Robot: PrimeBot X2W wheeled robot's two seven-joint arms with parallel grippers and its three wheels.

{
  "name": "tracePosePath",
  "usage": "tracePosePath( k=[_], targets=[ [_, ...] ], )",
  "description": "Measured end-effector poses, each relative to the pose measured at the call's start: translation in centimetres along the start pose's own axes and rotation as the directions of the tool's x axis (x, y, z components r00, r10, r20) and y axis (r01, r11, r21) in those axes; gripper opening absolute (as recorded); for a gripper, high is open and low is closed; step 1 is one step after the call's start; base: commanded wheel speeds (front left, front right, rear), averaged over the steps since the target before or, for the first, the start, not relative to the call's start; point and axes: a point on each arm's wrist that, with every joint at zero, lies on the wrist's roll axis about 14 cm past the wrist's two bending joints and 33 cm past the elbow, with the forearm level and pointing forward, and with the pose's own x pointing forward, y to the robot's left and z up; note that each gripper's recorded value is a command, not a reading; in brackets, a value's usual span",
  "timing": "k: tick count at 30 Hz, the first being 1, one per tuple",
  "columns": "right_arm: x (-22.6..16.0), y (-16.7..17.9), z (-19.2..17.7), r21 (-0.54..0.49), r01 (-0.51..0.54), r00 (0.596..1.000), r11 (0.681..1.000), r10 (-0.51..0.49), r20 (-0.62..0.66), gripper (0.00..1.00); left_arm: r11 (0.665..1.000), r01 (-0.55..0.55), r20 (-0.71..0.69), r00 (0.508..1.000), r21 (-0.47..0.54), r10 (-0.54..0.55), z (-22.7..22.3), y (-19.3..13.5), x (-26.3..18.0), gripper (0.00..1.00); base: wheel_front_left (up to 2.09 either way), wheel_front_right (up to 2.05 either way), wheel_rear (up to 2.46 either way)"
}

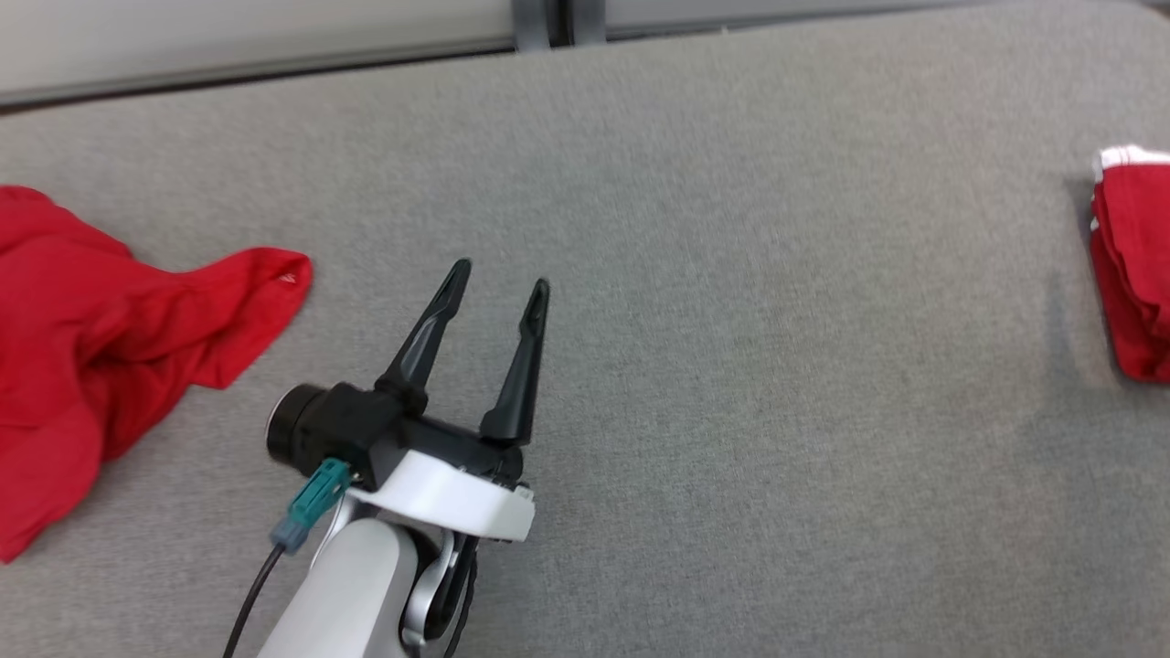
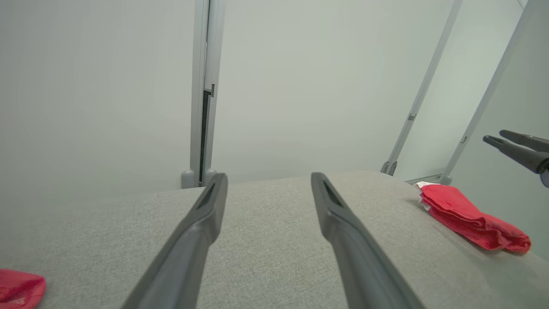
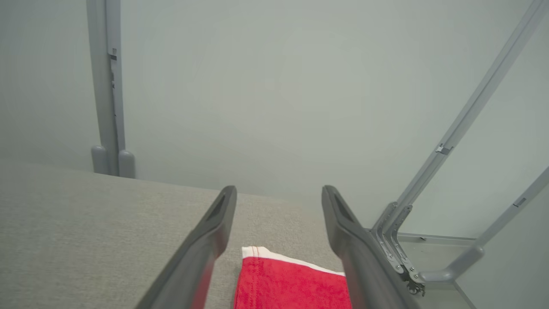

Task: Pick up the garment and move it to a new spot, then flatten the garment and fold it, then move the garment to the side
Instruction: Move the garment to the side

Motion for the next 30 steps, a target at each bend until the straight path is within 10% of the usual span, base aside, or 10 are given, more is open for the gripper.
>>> tracePosePath(
  k=[13,30],
  targets=[
    [-7.0,13.2,7.8,0.279,-0.24,0.939,0.93,0.15,0.309,1.0,0.975,-0.213,0.118,0.971,0.054,0.206,5.8,3.7,-8.0,1.0,0.0,0.0,0.0],
    [-12.5,18.3,6.1,0.353,-0.272,0.943,0.895,0.175,0.283,1.0,0.949,-0.312,0.073,0.949,0.057,0.307,4.3,5.0,-12.8,1.0,0.0,0.0,0.0]
  ],
)
